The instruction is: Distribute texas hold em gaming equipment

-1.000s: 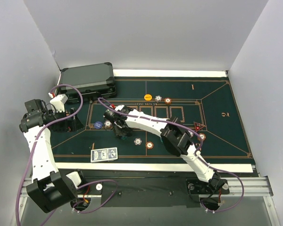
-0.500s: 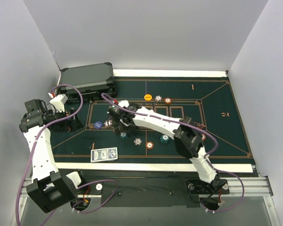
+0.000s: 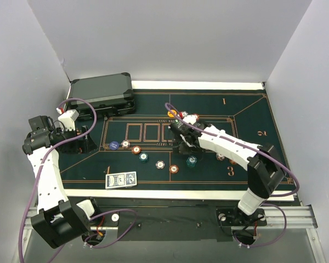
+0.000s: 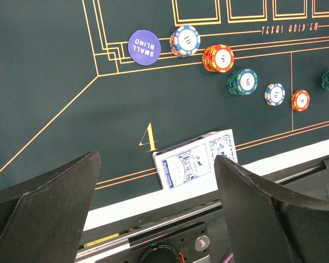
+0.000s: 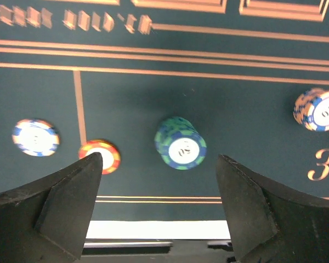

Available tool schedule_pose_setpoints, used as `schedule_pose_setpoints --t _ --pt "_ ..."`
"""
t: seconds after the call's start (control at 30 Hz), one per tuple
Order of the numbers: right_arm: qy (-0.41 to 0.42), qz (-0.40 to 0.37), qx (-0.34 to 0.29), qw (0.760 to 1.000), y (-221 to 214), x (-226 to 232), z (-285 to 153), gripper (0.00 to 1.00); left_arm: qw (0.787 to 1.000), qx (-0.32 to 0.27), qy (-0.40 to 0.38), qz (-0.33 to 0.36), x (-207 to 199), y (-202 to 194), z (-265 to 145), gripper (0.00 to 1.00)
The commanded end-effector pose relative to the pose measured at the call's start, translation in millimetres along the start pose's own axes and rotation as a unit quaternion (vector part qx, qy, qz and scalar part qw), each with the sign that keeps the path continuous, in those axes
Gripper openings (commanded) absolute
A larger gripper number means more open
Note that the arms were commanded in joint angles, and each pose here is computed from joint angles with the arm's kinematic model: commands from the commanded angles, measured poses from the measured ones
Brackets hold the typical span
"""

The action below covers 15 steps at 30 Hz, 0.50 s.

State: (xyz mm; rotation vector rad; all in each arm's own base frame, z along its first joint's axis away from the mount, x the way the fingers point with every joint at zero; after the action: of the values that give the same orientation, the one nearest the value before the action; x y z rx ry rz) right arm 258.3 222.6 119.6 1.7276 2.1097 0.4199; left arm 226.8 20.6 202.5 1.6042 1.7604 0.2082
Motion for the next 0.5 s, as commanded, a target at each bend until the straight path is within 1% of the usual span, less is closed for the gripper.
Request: schedule_pose_setpoints --t 0.0,0.23,0.47 --pt "-0.03 0.002 0.018 0.999 -25.1 -17.3 11.5 0.79 1.0 -0.021 -0.005 0.016 -4.5 9.2 -7.6 0.96" --pt "-0.036 0.024 0.04 0.998 -42.6 -27.3 34.3 0.75 1.0 -0.021 -0.004 0.016 -4.5 9.6 -7.8 0.96" --pt "-0.03 0.038 0.059 0.997 -54.2 -29.8 51.8 0.66 1.0 -0.02 -0.003 0.014 -3.2 10.4 -6.8 0.96"
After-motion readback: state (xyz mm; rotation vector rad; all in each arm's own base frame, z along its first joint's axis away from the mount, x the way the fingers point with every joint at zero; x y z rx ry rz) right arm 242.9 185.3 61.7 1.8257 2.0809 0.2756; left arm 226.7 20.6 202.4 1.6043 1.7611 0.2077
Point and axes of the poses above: each gripper's point midway between its finger pads, its own z axis out along the fingers, its own x axis along the line the jaws close on, y = z × x, the point moved 2 cm from there along -z, back along the fingers, and after that the axes turned 7 degrees about -z, right-handed, at the moved point
